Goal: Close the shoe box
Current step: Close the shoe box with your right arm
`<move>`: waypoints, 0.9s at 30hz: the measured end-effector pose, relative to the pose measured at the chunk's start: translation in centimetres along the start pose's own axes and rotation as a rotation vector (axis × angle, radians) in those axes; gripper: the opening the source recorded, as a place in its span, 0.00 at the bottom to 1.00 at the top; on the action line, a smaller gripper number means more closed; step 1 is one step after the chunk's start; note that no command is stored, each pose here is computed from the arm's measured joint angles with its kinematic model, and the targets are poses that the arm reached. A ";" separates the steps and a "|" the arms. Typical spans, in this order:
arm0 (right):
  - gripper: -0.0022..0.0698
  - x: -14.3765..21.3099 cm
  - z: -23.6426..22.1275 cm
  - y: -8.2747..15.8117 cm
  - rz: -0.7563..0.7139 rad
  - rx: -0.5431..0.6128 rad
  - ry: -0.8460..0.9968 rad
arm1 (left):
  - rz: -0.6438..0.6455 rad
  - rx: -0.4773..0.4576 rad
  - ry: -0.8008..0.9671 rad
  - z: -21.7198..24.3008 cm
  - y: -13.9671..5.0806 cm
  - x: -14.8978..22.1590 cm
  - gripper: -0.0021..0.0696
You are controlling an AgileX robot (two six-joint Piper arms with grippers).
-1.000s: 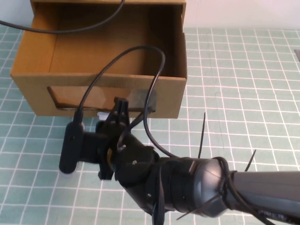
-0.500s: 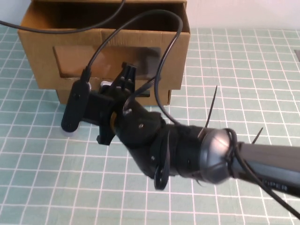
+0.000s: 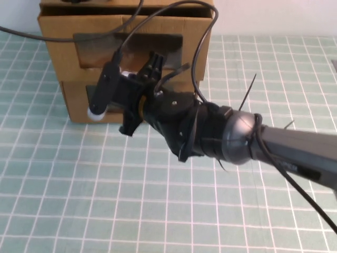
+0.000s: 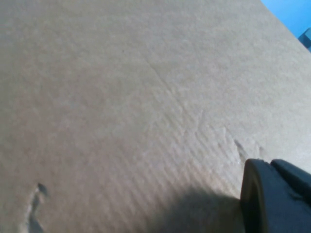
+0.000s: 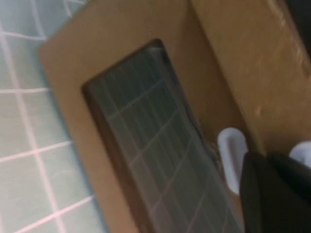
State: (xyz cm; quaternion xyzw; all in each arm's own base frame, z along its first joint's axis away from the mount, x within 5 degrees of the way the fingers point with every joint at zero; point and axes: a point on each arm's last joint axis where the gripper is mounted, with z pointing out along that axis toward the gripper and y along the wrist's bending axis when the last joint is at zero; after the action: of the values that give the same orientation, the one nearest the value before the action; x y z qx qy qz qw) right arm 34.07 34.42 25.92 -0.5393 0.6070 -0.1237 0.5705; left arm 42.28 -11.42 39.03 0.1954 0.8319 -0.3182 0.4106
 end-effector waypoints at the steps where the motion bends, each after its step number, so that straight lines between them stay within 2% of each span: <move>1: 0.01 0.2 0.4 -0.2 -0.001 0.004 0.001 | 0.000 0.000 0.000 0.0 0.0 0.0 0.02; 8: 0.01 1.5 2.8 -0.9 0.019 0.021 0.013 | 0.001 -0.001 0.001 0.0 0.0 0.0 0.02; 18: 0.01 1.6 3.1 -0.9 0.062 -0.012 -0.006 | 0.014 -0.001 0.001 0.0 0.0 0.0 0.02; 24: 0.01 0.0 1.7 -2.0 0.130 -0.042 -0.079 | 0.025 -0.003 -0.007 -0.2 -0.2 -0.1 0.02; 27: 0.01 -1.5 0.3 -2.9 0.212 -0.052 -0.124 | 0.051 -0.004 -0.023 -0.9 -0.6 -0.5 0.02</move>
State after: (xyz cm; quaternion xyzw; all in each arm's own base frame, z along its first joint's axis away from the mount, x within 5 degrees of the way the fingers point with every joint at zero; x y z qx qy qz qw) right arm 35.40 34.61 28.86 -0.4932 0.6271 -0.0131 0.6027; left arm 41.70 -11.31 40.03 0.2121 0.8226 -0.3079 0.4284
